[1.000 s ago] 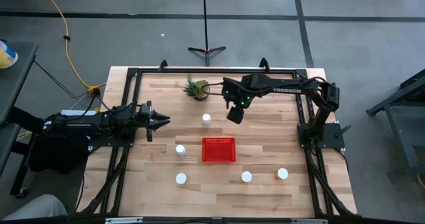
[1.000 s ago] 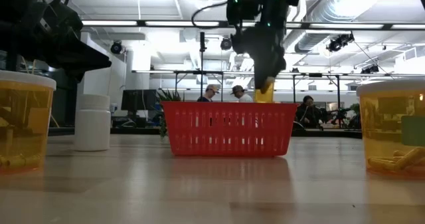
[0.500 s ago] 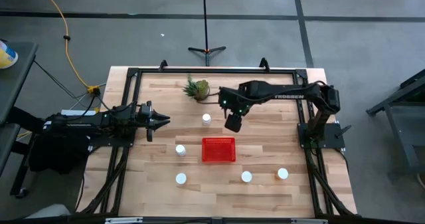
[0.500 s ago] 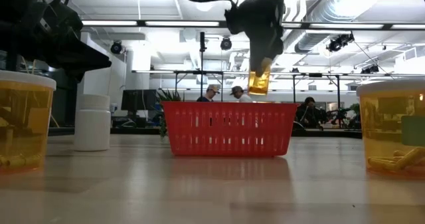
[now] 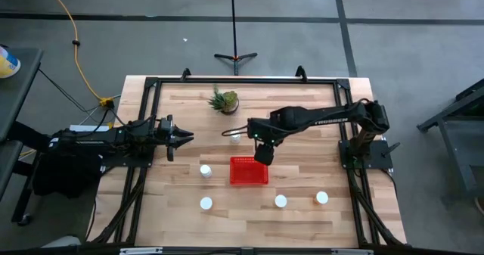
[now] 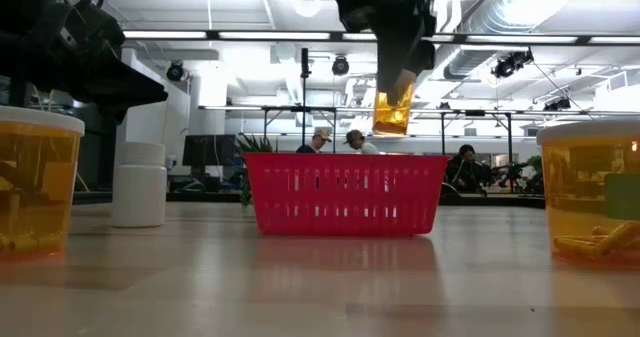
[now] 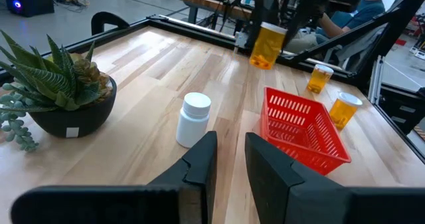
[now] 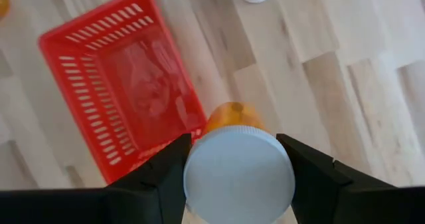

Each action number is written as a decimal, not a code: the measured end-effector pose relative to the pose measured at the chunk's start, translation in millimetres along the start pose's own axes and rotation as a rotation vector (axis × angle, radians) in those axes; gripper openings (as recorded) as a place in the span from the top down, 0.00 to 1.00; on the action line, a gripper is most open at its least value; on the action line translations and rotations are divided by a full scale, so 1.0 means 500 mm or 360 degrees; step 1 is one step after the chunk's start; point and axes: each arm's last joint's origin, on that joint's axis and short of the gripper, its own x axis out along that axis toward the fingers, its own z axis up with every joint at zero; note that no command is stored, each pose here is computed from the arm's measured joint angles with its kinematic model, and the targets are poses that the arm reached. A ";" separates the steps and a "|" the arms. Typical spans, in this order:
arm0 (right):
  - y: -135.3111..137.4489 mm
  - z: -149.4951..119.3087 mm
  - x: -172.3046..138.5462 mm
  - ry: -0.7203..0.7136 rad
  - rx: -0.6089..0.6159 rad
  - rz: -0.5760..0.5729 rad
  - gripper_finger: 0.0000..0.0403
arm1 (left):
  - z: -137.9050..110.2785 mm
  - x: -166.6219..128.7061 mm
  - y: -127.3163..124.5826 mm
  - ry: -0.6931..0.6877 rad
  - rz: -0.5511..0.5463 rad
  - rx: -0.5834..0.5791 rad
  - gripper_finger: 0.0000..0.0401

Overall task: Pick and place pill bottles into a basket
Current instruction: Put the orange pill bottle into the red bin

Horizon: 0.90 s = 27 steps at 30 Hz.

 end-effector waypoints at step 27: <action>0.108 -0.029 0.074 0.0019 0.0063 0.0021 0.51 | 0.001 0.000 0.000 -0.0007 -0.0001 -0.0001 0.71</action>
